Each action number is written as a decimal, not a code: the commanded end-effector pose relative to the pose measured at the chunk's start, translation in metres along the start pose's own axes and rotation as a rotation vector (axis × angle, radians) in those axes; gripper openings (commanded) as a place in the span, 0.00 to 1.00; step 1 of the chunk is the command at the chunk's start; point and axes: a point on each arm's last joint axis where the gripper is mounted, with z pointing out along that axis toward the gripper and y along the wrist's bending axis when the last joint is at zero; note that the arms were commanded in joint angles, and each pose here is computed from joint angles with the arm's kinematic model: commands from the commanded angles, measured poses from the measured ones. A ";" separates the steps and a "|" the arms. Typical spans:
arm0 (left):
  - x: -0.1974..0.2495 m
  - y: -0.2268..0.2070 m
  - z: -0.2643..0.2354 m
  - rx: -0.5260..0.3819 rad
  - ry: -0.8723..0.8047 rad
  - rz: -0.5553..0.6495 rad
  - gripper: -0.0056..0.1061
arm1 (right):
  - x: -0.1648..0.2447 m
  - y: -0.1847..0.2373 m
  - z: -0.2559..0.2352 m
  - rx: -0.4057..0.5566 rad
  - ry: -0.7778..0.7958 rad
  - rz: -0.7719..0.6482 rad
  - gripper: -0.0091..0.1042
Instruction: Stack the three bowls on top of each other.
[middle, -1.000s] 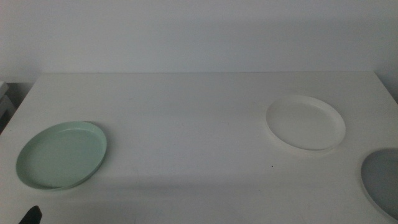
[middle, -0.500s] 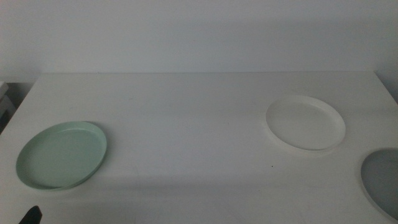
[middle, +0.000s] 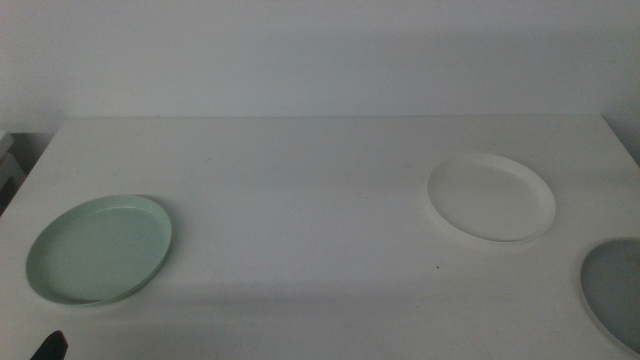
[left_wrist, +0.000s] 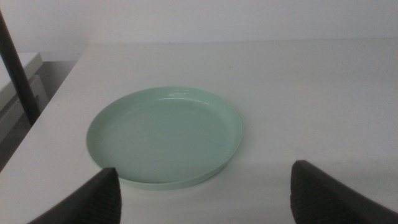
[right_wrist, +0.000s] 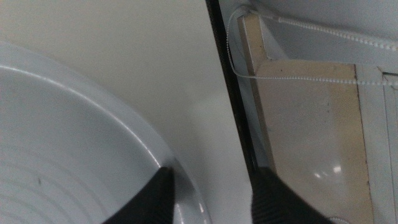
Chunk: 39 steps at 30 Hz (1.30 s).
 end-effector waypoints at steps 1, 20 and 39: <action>-0.006 0.000 -0.001 0.001 -0.085 -0.002 0.84 | -0.007 -0.006 -0.014 0.029 -0.058 -0.024 0.34; -0.006 0.000 -0.001 0.001 -0.085 -0.002 0.84 | 0.017 0.014 -0.125 -0.074 -0.248 0.095 0.08; -0.006 0.000 -0.001 0.001 -0.085 -0.002 0.84 | 0.051 0.213 -0.163 -0.483 -0.256 -0.276 0.08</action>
